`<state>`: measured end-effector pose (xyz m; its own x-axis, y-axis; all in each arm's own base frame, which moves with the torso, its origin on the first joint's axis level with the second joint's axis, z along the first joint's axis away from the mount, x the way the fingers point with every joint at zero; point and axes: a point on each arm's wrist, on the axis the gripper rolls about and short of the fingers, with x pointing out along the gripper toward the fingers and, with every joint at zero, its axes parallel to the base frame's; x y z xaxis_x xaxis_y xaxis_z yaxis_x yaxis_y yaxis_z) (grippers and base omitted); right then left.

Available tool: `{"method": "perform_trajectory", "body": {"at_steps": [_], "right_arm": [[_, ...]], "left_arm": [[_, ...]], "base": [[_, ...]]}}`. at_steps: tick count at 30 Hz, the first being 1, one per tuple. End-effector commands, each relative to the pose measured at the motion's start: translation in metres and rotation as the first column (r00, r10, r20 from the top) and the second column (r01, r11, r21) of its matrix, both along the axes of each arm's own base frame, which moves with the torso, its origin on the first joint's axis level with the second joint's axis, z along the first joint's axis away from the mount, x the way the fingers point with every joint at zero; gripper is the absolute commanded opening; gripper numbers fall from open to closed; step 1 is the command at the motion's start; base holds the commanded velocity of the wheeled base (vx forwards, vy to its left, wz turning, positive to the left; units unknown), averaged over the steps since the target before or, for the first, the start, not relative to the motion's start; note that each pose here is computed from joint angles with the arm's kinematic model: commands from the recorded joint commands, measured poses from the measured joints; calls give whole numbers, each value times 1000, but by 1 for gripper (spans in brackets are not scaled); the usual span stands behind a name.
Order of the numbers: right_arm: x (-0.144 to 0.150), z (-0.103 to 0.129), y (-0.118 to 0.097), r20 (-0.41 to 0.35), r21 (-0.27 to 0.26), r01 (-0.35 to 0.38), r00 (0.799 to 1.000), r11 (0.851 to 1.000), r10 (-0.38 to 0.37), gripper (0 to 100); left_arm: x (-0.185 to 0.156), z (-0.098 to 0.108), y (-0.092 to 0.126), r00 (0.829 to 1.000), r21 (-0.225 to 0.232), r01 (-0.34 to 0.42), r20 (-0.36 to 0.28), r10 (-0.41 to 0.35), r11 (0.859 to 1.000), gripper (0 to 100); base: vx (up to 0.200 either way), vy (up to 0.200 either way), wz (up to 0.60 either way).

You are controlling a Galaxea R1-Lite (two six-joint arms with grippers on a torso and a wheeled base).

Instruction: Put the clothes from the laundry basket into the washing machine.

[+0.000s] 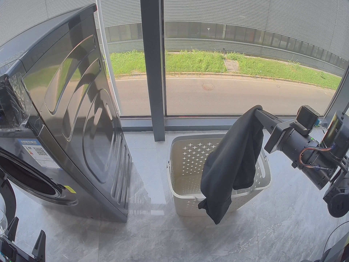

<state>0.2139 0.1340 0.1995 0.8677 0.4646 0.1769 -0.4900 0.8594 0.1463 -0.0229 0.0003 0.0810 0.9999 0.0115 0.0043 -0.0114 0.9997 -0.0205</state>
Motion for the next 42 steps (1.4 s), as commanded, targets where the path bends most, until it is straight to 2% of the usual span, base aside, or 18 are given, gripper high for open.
{"method": "perform_trajectory", "body": {"at_steps": [1,5,8,12,18,27,33,42], "right_arm": [[-2,6,-2,19,12,11,1000,1000,-11,0],[-2,6,-2,26,-1,25,999,1000,-25,0],[-2,7,-4,26,-5,90,996,996,-90,0],[-2,8,-5,28,-14,127,992,992,-127,0],[1,6,-11,31,-40,203,979,978,-202,0],[1,7,-12,34,-38,205,978,978,-204,0],[-1,5,-10,31,-39,193,981,980,-192,0],[-6,9,-11,40,-26,174,984,984,-173,0]], "left_arm": [[0,-5,0,1000,0,-1,0,1,1000,100],[0,-4,0,1000,0,-1,2,1,1000,100],[0,-4,0,1000,2,-1,2,1,1000,100],[0,-4,0,1000,2,1,2,-1,1000,100],[0,-5,0,1000,0,1,0,-1,1000,100],[0,-4,0,1000,-1,2,2,-2,1000,100],[0,-5,0,1000,-1,2,0,-2,1000,100],[0,-5,0,1000,-1,5,0,-5,1000,100]], "base": [[0,0,0],[0,0,0],[0,0,0],[0,0,0],[-200,0,0],[-200,0,0],[0,0,0],[0,200,0]]}}
